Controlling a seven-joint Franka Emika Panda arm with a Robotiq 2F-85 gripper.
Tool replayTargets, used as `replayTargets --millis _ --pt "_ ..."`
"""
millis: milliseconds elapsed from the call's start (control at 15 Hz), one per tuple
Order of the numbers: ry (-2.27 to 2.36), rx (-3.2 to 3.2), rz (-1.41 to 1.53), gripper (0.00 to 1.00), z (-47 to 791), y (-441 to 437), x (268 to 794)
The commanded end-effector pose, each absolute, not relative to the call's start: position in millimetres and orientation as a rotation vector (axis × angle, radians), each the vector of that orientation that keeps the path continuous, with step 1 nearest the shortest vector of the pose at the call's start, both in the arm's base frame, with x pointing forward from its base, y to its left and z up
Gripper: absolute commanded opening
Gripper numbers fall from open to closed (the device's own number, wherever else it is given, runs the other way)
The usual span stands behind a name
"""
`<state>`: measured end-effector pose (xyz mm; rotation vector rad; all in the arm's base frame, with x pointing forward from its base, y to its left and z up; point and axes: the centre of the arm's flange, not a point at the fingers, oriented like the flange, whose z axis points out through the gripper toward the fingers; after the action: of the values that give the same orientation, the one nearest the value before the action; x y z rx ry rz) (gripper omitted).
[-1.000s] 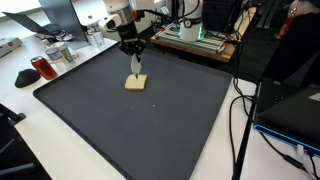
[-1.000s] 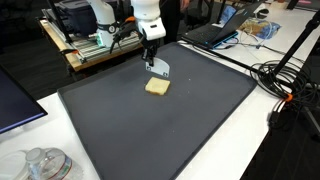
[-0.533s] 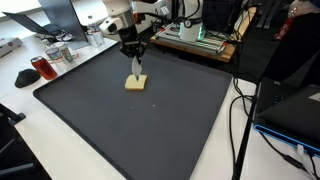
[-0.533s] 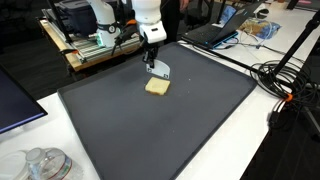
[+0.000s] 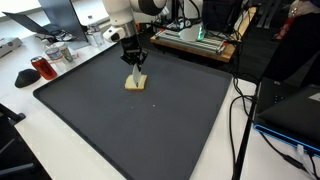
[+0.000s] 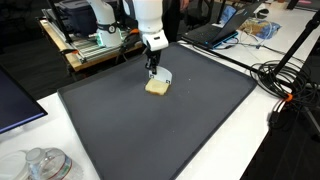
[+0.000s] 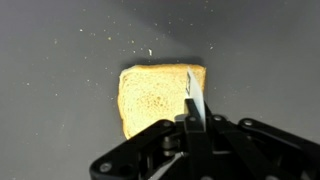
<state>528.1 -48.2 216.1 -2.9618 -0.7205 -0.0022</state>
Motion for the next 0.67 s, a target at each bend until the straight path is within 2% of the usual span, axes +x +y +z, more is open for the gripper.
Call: replayTargets --millis 0,600 --pt "-0.728 -2.970 -0.002 0.01 207 -48 525" --pt "-0.733 -2.961 0.020 0.01 188 -46 524"
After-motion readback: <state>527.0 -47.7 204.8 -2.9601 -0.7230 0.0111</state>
